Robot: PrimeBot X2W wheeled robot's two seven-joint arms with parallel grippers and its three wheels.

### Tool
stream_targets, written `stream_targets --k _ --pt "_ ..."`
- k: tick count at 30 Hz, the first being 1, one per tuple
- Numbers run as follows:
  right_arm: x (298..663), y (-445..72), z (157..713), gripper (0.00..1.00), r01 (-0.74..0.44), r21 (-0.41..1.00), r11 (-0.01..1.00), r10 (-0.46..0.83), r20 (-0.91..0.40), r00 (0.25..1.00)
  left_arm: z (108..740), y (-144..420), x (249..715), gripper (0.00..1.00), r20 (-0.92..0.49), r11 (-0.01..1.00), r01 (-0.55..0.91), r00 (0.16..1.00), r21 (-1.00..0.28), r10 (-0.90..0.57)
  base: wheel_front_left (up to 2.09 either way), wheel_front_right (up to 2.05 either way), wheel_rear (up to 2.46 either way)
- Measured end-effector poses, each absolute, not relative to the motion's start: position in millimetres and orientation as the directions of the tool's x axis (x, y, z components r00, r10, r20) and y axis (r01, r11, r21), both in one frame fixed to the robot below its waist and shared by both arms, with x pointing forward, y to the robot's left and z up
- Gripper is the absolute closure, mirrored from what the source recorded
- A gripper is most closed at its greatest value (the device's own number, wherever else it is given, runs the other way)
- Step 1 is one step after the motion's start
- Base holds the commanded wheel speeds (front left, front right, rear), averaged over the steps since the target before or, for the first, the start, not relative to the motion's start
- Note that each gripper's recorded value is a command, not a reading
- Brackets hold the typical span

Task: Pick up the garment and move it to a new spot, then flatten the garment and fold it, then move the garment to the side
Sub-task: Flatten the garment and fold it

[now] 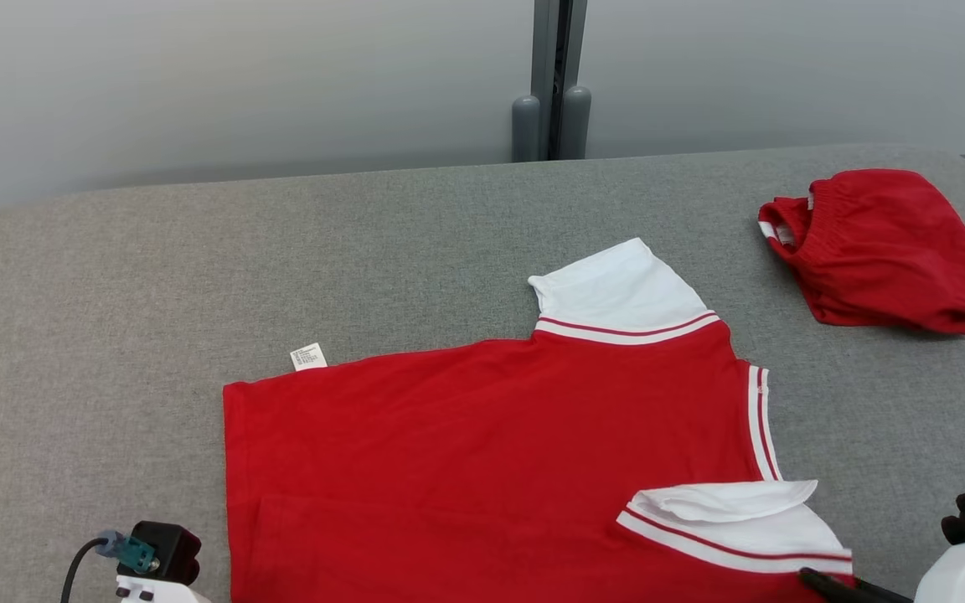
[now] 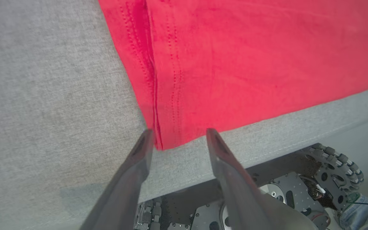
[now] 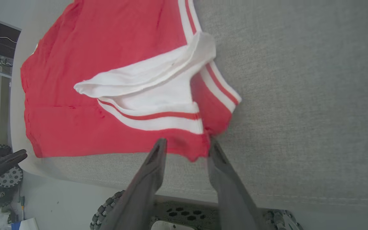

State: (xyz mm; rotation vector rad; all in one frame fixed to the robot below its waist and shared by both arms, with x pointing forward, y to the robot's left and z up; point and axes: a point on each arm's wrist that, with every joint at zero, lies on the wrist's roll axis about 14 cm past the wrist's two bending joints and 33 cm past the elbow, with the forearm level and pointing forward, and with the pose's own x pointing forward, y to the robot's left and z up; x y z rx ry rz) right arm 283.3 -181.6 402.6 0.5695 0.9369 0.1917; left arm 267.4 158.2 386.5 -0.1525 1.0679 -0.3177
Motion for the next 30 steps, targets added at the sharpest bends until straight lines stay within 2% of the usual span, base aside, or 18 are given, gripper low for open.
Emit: stream_targets --k 18,25,30 --pt "302 -184 421 0.00 0.044 0.526 0.849 0.374 -0.660 0.652 401 161 286 0.00 -0.804 0.951 0.197 0.510 -0.238 -0.307 0.00 0.00 0.00" --pt "328 -185 441 0.00 -0.017 0.501 0.865 0.362 -0.601 0.712 421 169 324 0.00 -0.728 0.963 0.200 0.632 -0.179 -0.267 0.00 0.00 0.00" --pt "366 -176 463 0.00 -0.081 0.498 0.863 0.380 -0.536 0.753 435 170 364 0.00 -0.645 0.972 0.179 0.726 -0.155 -0.237 0.00 0.00 0.00"
